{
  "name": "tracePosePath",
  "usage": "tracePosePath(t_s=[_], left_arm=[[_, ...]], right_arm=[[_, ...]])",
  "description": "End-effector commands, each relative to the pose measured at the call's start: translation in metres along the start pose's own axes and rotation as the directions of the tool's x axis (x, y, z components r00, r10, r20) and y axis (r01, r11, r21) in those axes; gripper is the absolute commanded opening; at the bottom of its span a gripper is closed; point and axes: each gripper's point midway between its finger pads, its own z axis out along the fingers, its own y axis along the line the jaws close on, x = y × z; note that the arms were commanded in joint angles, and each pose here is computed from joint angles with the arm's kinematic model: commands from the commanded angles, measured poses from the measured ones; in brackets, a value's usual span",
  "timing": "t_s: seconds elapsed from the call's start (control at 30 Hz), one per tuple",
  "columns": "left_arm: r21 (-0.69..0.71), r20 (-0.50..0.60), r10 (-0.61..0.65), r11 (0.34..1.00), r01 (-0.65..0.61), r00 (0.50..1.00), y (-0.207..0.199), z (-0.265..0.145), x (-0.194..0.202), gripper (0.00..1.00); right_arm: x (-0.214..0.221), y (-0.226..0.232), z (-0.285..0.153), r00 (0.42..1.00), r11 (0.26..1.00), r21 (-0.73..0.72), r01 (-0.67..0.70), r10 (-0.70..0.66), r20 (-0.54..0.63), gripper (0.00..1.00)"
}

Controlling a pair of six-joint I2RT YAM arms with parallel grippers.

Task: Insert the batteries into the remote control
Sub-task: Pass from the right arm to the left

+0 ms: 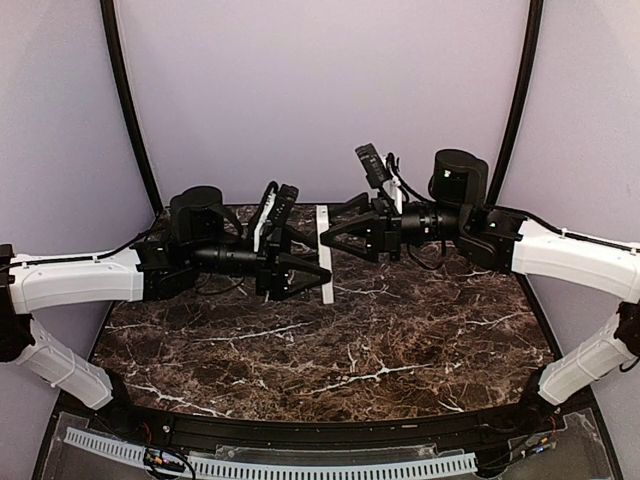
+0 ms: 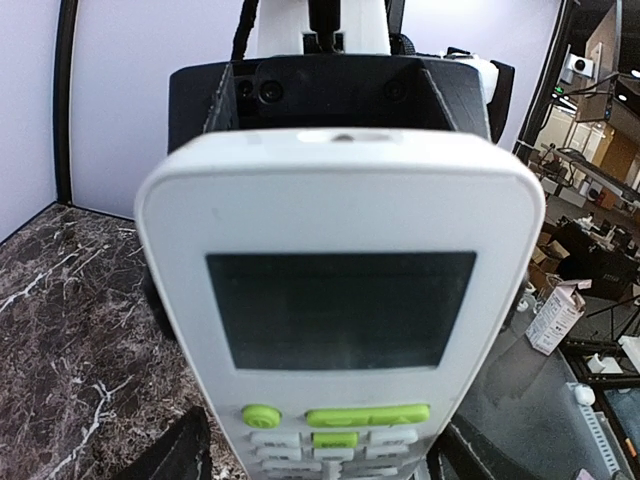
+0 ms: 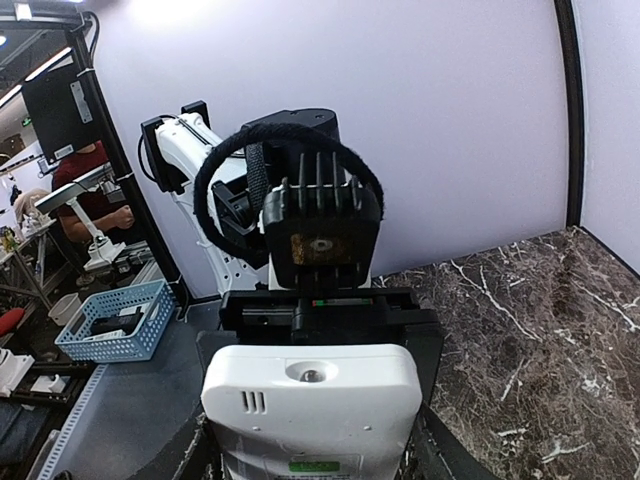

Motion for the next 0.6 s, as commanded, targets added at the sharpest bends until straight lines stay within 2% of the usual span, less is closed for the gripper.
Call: tracePosePath(t_s=[0.0,0.07,0.2,0.4,0.5,0.53,0.57], left_arm=[[0.04,0.059,0.028,0.999,-0.031,0.998,-0.009,-0.001,-0.019,0.75],[0.042,0.059,0.029,0.999,-0.032,0.998,-0.009,-0.001,-0.019,0.77],[0.046,0.056,0.028,0.999,-0.03,0.998,-0.009,0.0,-0.018,0.66],[0.082,0.05,0.019,0.996,-0.023,0.999,-0.013,0.002,-0.016,0.31],[0.079,0.04,0.008,0.997,-0.011,0.999,-0.012,0.002,-0.013,0.22],[0.07,0.039,0.005,0.998,-0.008,0.999,-0.01,0.002,-0.012,0.17],[0.059,0.028,-0.005,0.998,0.004,1.0,-0.009,0.001,-0.009,0.14]], right_arm=[[-0.003,-0.002,0.002,1.0,1.0,-0.008,0.002,-0.002,0.023,0.22],[-0.002,-0.002,0.002,1.0,1.0,-0.008,0.003,-0.002,0.024,0.21],[-0.002,-0.002,0.003,1.0,1.0,-0.014,0.0,0.0,0.023,0.21],[0.001,-0.003,0.004,1.0,1.0,-0.019,-0.012,0.012,0.018,0.21],[0.002,-0.004,0.003,1.0,1.0,-0.005,-0.013,0.013,0.017,0.22],[0.002,-0.005,0.002,1.0,1.0,0.005,-0.015,0.015,0.015,0.24],[0.004,-0.009,0.001,1.0,0.999,0.029,-0.027,0.027,0.007,0.31]])
